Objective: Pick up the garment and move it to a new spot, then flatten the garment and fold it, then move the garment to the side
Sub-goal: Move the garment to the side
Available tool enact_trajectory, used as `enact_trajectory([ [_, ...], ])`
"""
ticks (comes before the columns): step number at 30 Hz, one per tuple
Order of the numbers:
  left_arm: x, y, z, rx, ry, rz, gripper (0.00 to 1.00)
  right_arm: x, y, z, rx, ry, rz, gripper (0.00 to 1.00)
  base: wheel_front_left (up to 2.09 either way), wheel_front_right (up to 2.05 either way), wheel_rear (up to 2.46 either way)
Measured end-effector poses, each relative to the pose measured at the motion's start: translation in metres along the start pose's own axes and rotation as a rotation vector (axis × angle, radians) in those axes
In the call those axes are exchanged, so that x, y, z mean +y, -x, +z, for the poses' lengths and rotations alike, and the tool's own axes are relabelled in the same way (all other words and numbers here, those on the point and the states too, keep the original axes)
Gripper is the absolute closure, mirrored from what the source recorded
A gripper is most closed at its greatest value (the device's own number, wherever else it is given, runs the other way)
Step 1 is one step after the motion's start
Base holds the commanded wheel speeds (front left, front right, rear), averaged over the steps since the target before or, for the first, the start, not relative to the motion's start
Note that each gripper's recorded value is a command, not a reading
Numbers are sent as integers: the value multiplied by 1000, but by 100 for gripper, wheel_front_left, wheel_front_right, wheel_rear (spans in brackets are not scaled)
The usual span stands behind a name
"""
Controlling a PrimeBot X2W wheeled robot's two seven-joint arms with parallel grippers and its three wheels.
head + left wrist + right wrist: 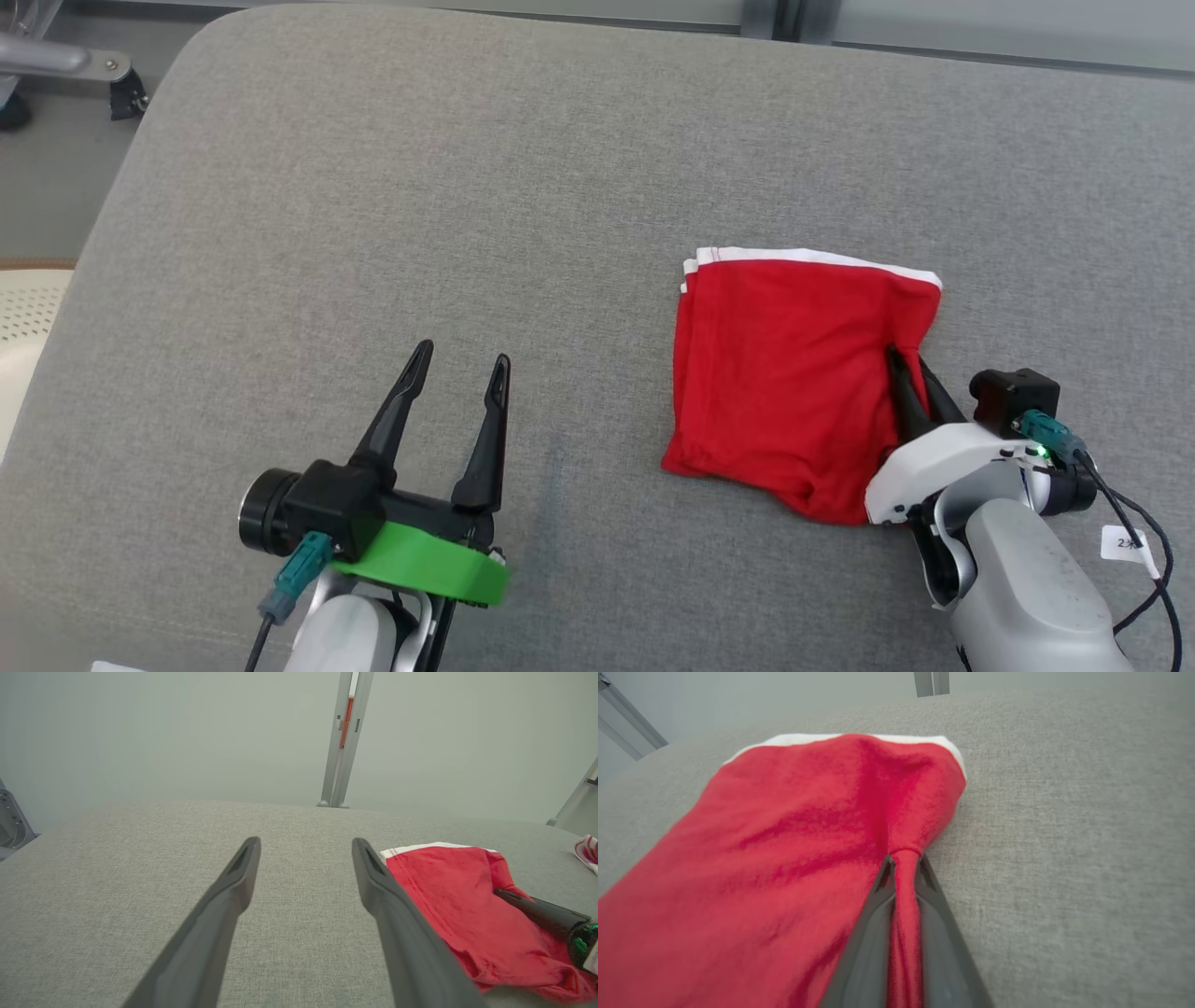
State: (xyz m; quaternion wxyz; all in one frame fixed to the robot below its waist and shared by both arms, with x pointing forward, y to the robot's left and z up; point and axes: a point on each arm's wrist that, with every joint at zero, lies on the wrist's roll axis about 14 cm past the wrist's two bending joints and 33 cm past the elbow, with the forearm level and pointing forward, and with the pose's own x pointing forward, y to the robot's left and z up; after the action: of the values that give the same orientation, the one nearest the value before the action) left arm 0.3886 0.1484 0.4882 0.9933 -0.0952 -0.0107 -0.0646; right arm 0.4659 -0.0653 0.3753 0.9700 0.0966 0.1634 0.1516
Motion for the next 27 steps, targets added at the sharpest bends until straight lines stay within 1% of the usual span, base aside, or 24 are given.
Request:
enact_trajectory([
  [3, -6, -4, 0, -3, -2, -22, 0, -2, 3, 10, -24, 37, 0, 100, 0, 0, 0],
  [5, -11, -7, 1, -9, -1, -39, 0, -5, 6, 18, -45, 84, 0, 100, 0, 0, 0],
  [9, -24, -14, 5, -26, 10, -79, 0, -25, 16, 41, -95, 234, -18, 100, 0, 0, 0],
  [10, -29, -16, 6, -31, 13, -95, 0, -30, 19, 44, -97, 278, -19, 100, 0, 0, 0],
  [13, -48, -24, 9, -46, 19, -155, 0, -48, 29, 51, -96, 364, -39, 100, 0, 0, 0],
  [17, -77, -41, 18, -84, 2, -255, 0, -79, 39, 74, -112, 493, -74, 100, 0, 0, 0],
  [19, -92, -50, 23, -107, 2, -304, 0, -96, 43, 88, -122, 538, -99, 100, 0, 0, 0],
  [23, -124, -70, 29, -146, -6, -410, 0, -147, 58, 110, -93, 651, -181, 100, 0, 0, 0],
  [25, -134, -78, 25, -150, -8, -443, 0, -165, 63, 115, -69, 691, -205, 100, 0, 0, 0],
  [27, -142, -88, 20, -152, -14, -473, 0, -184, 67, 118, -30, 757, -222, 100, 0, 0, 0],
])
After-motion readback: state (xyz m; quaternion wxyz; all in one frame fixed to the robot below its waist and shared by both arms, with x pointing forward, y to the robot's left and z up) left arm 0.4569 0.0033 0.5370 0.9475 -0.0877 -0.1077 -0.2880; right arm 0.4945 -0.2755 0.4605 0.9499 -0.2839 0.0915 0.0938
